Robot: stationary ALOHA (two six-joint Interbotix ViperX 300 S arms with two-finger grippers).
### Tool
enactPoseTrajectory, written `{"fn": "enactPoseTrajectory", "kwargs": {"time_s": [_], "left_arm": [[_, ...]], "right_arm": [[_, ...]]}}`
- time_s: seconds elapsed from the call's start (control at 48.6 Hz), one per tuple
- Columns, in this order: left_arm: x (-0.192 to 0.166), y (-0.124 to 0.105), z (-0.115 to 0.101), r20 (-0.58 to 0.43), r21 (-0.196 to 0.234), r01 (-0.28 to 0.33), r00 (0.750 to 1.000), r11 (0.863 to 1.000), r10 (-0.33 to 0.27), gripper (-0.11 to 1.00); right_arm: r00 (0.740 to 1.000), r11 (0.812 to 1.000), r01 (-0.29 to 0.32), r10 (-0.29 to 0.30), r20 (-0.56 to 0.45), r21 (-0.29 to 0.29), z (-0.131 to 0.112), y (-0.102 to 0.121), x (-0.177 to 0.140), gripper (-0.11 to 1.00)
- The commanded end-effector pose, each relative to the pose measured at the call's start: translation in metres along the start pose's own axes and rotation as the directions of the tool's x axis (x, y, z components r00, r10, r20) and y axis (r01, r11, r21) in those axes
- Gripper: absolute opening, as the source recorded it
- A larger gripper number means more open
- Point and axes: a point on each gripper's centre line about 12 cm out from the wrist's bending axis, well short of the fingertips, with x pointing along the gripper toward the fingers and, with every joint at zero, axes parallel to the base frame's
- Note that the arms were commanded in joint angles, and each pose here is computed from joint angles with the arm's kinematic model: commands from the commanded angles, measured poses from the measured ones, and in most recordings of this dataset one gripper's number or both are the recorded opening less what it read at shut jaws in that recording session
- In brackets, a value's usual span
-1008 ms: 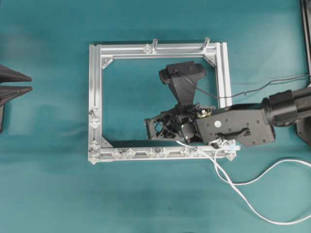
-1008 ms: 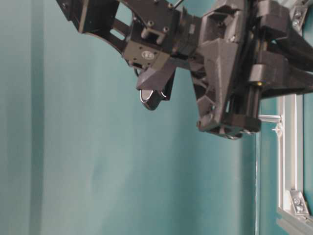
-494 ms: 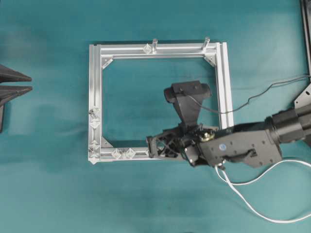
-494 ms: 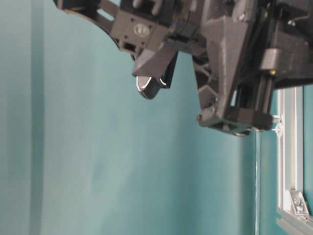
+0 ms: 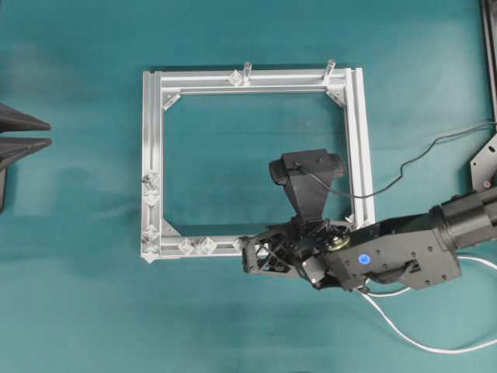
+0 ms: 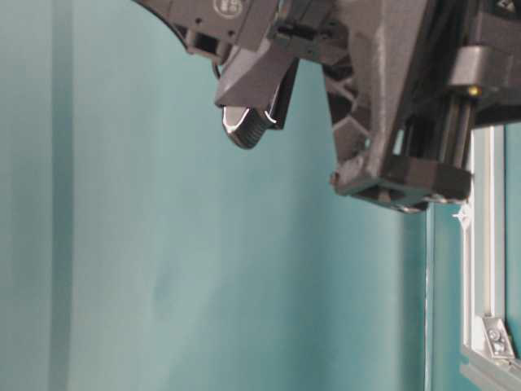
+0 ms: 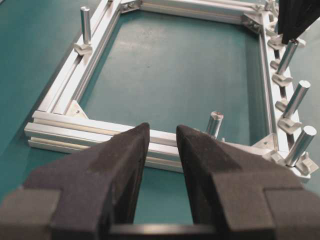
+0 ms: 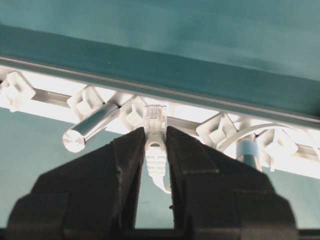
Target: Move the cable alternately left and right between 8 closely spaced pins so it hooks onto each one.
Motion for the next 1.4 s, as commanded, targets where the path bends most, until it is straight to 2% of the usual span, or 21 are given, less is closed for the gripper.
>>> {"fn": "enactPoseTrajectory", "kwargs": {"time_s": [0.0,0.473,1.049,1.378], "left_arm": [[0.000,0.000,0.004,0.008,-0.001,-0.004,1.000,1.000,0.004,0.34],[0.000,0.000,0.006,0.008,-0.001,-0.003,1.000,1.000,0.003,0.34],[0.000,0.000,0.006,0.009,-0.001,-0.003,1.000,1.000,0.003,0.34],[0.000,0.000,0.006,0.009,-0.001,-0.003,1.000,1.000,0.003,0.34]], "right_arm": [[1.000,1.000,-0.026,0.026,-0.009,0.006,-0.002,0.007,-0.009,0.19],[1.000,1.000,-0.024,0.024,-0.010,0.001,-0.004,0.006,-0.008,0.19],[0.999,0.999,-0.038,0.039,-0.038,0.023,-0.033,0.002,-0.020,0.19],[0.999,0.999,-0.036,0.037,-0.035,0.006,-0.049,0.009,-0.027,0.19]]}}
